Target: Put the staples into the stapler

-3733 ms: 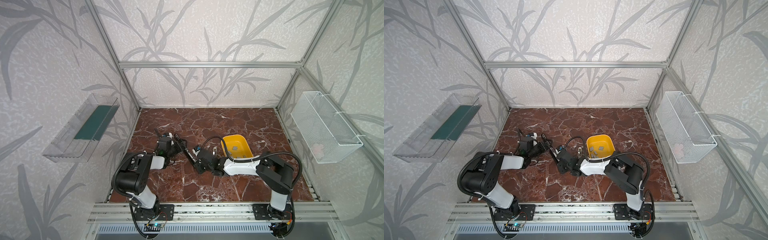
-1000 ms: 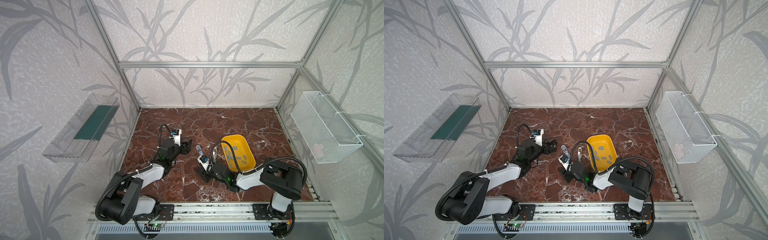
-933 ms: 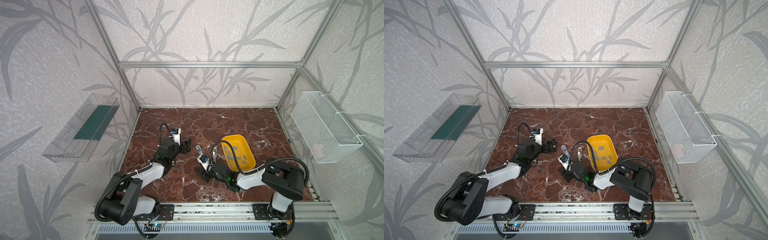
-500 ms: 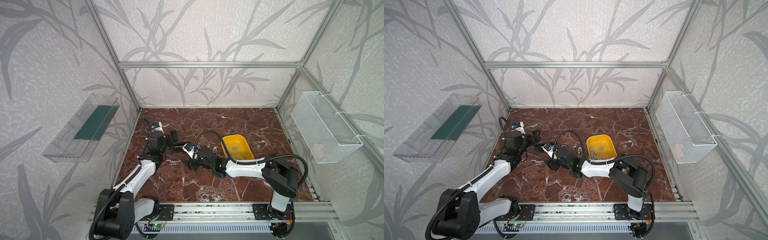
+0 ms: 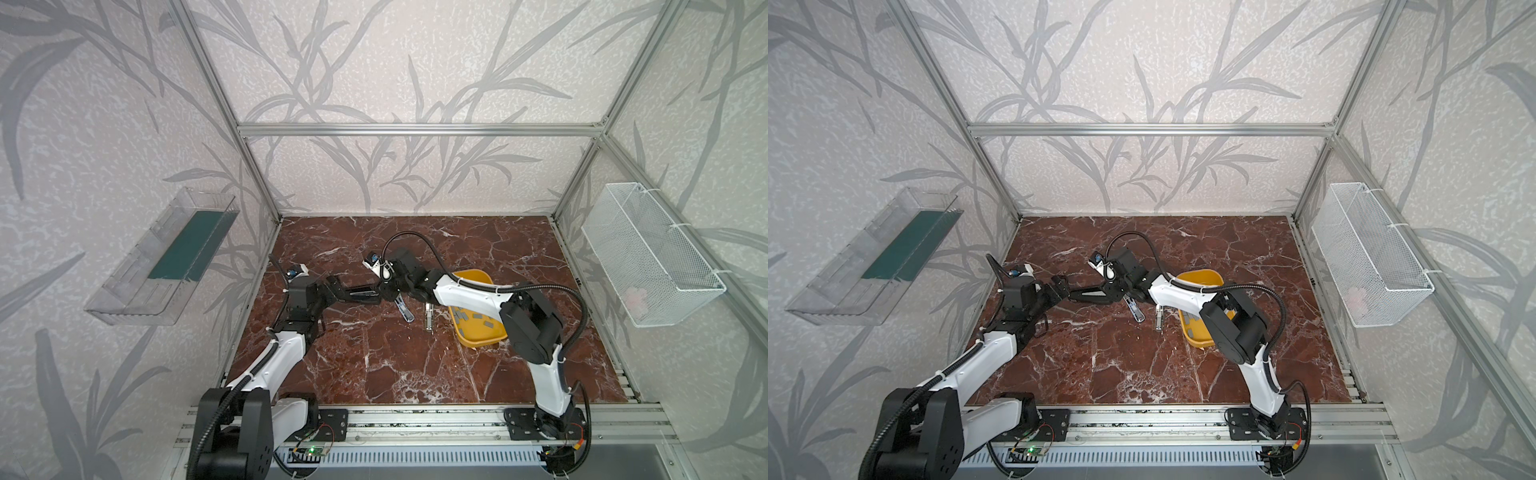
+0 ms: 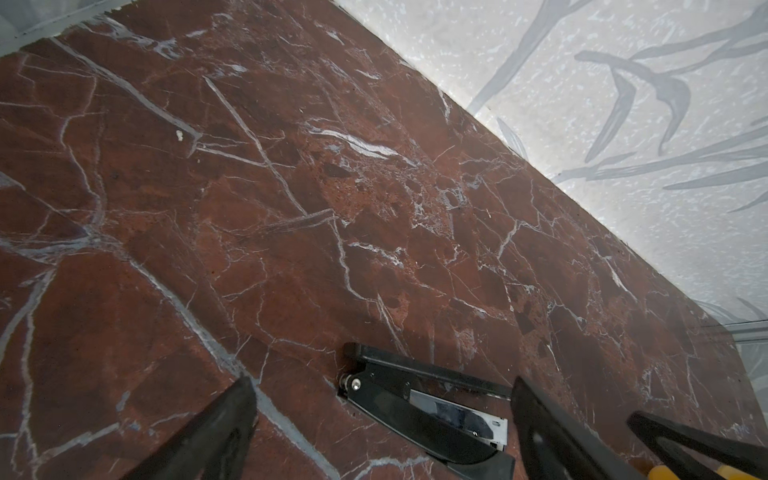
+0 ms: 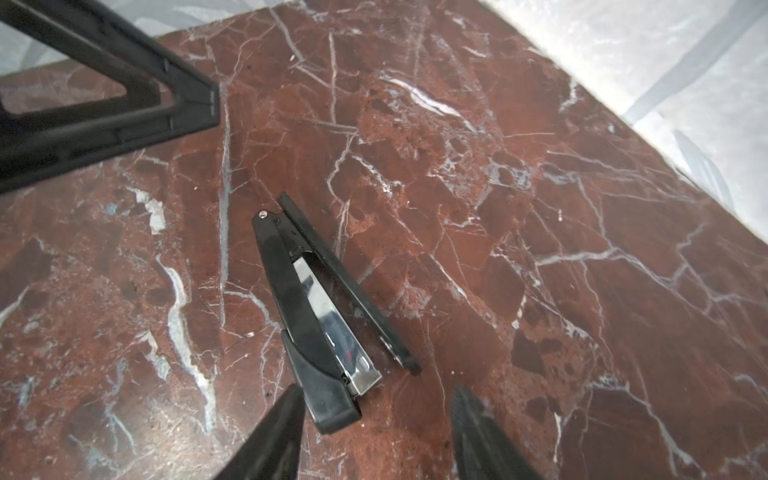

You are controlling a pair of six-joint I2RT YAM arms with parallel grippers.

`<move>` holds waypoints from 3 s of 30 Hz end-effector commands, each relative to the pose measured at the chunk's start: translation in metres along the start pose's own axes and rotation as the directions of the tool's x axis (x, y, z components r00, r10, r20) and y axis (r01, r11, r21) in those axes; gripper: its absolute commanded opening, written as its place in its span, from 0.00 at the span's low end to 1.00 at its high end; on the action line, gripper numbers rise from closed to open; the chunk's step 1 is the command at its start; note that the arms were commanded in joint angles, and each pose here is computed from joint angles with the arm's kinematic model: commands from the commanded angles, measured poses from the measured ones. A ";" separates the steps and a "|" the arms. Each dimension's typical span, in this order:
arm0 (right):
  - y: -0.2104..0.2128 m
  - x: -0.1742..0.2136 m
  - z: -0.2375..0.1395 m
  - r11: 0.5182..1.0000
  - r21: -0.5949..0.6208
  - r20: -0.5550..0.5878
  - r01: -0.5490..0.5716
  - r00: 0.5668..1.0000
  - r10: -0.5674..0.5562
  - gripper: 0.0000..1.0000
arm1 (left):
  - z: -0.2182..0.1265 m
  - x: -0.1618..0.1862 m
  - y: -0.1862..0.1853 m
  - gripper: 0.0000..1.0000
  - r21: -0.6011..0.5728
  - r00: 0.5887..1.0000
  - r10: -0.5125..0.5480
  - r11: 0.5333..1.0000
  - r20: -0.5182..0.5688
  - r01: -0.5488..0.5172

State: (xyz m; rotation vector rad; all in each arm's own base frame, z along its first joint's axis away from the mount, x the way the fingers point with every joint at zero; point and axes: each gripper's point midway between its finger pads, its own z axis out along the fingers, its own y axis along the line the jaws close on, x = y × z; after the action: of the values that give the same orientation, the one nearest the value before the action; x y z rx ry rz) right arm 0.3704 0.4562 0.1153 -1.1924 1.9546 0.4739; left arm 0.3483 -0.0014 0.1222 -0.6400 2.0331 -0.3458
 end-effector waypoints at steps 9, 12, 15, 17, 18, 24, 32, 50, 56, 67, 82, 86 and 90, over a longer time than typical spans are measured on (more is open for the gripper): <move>0.008 0.030 0.047 0.984 -0.165 -0.226 0.073 0.968 -0.109 0.36 | -0.004 -0.002 -0.005 0.96 0.041 0.999 -0.036 0.999 0.011 0.035; 0.008 0.032 0.056 0.982 -0.176 -0.249 0.065 0.963 -0.108 0.36 | -0.005 -0.002 -0.004 0.96 0.035 0.999 -0.032 0.999 0.016 0.031; 0.005 0.036 0.063 0.984 -0.167 -0.274 0.059 0.956 -0.104 0.36 | -0.008 -0.003 -0.005 0.96 0.040 0.999 -0.029 0.999 0.022 0.028; 0.004 0.037 0.066 0.985 -0.166 -0.288 0.055 0.952 -0.102 0.35 | -0.009 -0.004 -0.005 0.96 0.044 0.999 -0.026 0.999 0.025 0.025; 0.005 0.039 0.067 0.984 -0.169 -0.296 0.052 0.950 -0.101 0.34 | -0.010 -0.004 -0.005 0.96 0.046 0.999 -0.026 0.999 0.025 0.025; 0.004 0.041 0.070 0.987 -0.162 -0.311 0.020 0.948 -0.070 0.19 | -0.013 -0.004 -0.007 0.96 0.060 0.999 -0.028 0.998 0.031 0.026; 0.008 0.045 0.075 0.985 -0.170 -0.343 -0.022 0.939 -0.038 0.16 | -0.016 -0.003 -0.009 0.97 0.074 0.999 -0.028 0.997 0.028 0.026; 0.029 0.047 0.072 0.967 -0.123 -0.352 -0.225 0.921 0.169 0.17 | -0.017 0.002 -0.009 0.97 0.086 0.999 -0.030 0.996 0.016 0.028; 0.035 0.054 0.070 0.966 -0.087 -0.368 -0.243 0.909 0.195 0.32 | -0.022 0.002 -0.009 0.97 0.090 0.999 -0.030 0.996 0.018 0.028; 0.041 0.050 0.056 0.893 -0.037 -0.321 -0.449 0.851 0.415 0.00 | -0.029 0.006 -0.007 0.97 0.093 0.999 -0.028 0.995 0.016 0.026; 0.090 0.025 0.039 0.503 -0.155 -0.142 -0.850 0.523 0.840 0.00 | -0.019 0.035 -0.011 0.95 0.160 0.996 -0.035 0.986 -0.084 0.048; 0.090 0.030 0.043 0.442 -0.153 -0.111 -0.884 0.460 0.881 0.00 | -0.009 0.051 -0.016 0.93 0.199 0.986 -0.060 0.976 -0.157 0.091; 0.093 0.035 0.047 0.408 -0.146 -0.099 -0.901 0.424 0.900 0.00 | 0.002 0.068 -0.019 0.82 0.213 0.966 -0.072 0.969 -0.248 0.127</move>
State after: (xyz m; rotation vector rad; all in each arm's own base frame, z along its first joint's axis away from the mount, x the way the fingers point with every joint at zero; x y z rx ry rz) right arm 0.2919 0.5043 0.0437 -0.1414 2.5543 1.1610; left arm 0.3246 -0.0449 0.0843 -0.5892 2.1440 -0.6418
